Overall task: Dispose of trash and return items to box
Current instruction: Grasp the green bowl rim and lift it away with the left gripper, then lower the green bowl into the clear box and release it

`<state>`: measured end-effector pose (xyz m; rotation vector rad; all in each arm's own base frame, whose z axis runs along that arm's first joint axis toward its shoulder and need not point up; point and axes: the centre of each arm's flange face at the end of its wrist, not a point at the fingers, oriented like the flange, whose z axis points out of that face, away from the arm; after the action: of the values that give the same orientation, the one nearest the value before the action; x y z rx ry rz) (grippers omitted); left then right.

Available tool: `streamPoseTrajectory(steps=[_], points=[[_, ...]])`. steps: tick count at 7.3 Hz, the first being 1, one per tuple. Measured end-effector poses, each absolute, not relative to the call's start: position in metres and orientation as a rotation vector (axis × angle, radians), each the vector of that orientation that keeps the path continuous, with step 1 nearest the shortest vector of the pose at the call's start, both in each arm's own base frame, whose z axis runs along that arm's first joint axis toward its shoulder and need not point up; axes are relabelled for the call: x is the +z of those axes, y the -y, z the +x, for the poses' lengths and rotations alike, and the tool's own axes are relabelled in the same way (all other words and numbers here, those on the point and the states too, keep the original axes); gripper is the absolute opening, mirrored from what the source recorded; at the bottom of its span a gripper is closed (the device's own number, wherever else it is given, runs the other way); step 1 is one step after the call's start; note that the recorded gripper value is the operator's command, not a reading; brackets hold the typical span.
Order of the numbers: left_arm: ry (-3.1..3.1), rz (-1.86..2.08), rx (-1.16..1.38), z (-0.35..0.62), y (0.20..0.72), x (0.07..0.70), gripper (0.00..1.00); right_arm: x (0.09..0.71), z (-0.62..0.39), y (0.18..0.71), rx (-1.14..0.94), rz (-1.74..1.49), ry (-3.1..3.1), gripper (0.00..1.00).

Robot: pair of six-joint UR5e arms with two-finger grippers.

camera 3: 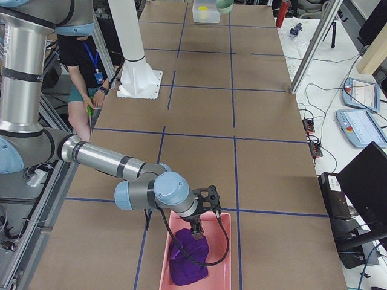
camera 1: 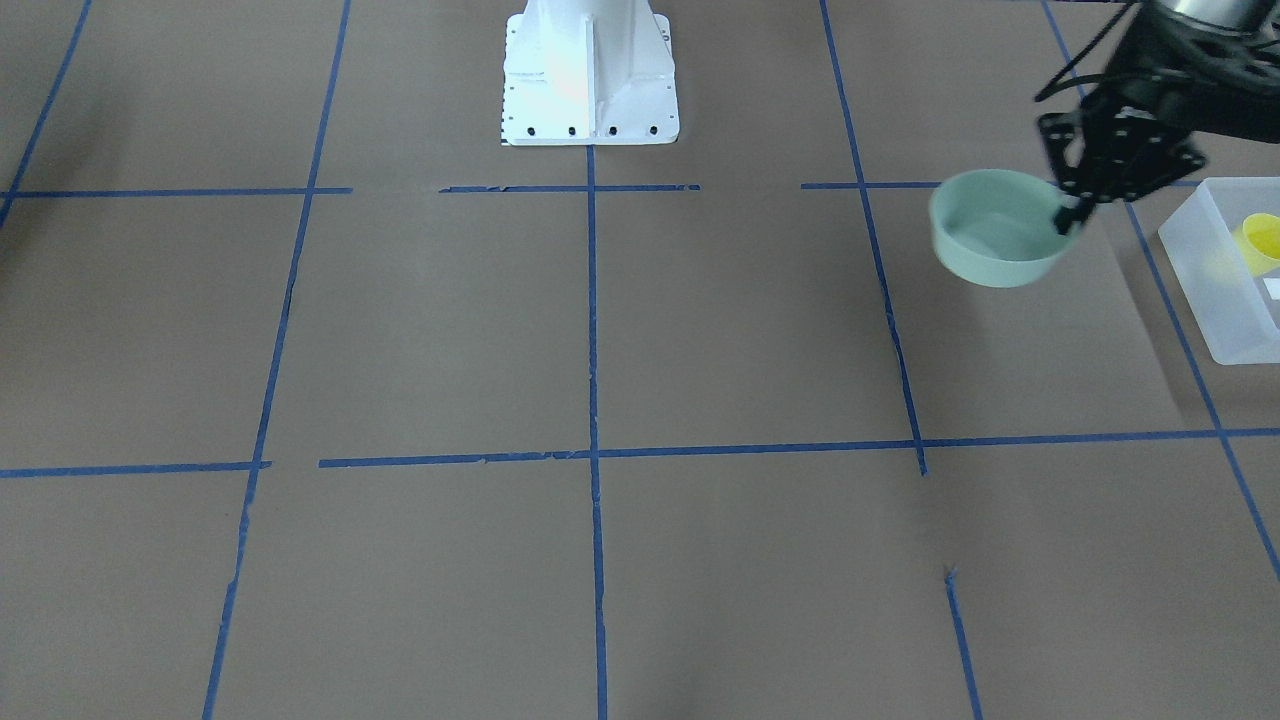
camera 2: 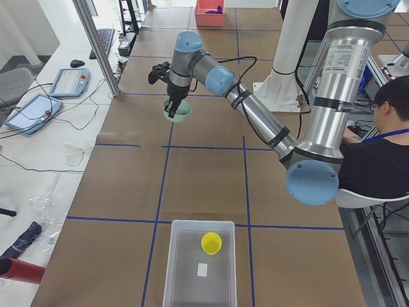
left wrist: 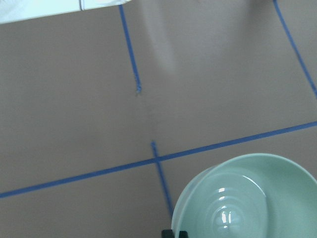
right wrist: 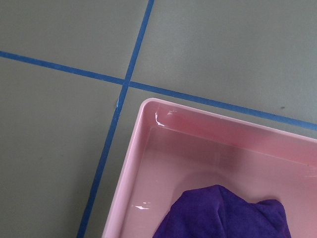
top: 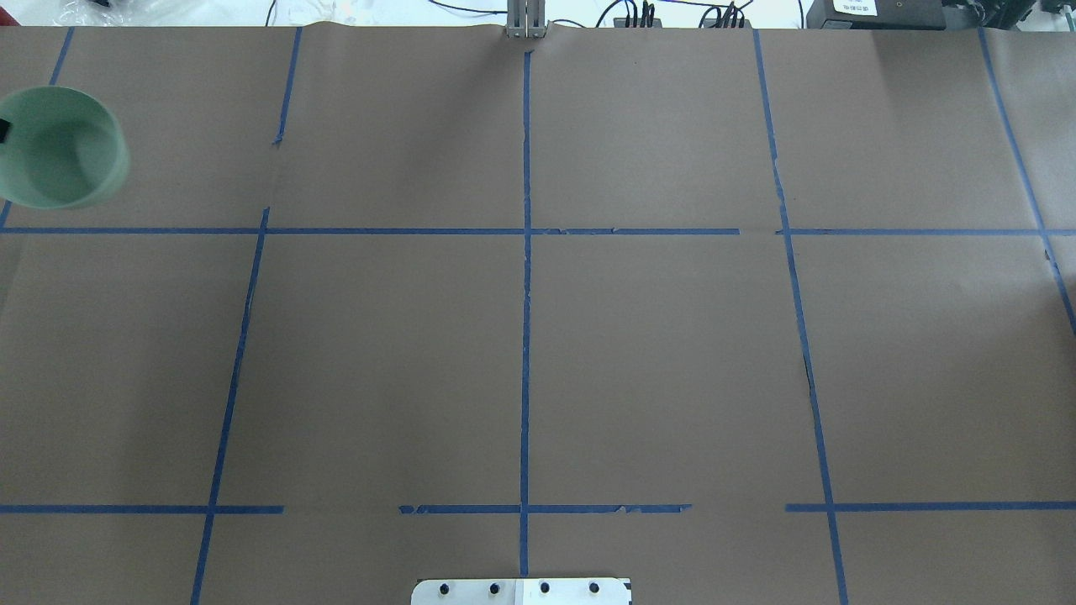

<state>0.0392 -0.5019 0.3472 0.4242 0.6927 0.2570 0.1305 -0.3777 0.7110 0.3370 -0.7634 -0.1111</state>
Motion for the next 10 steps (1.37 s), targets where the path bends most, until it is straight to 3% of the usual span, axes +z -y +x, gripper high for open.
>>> streamPoseTrajectory(steps=[3, 8, 9, 10], points=[[-0.551, 0.384, 0.456, -0.122, 0.518, 0.515, 0.00, 0.709, 0.129, 0.379, -0.114, 0.336, 0.765, 1.00], [-0.524, 0.424, 0.434, -0.149, 0.386, 0.780, 0.00, 0.702, 0.118, 0.388, -0.140, 0.337, 0.770, 1.00], [-0.527, 0.430, 0.396, -0.145, 0.367, 0.806, 0.21, 0.702, 0.117, 0.388, -0.144, 0.338, 0.769, 1.00], [-0.537, 0.432, 0.373, -0.142, 0.356, 0.820, 0.82, 0.702, 0.116, 0.388, -0.147, 0.338, 0.769, 1.00]])
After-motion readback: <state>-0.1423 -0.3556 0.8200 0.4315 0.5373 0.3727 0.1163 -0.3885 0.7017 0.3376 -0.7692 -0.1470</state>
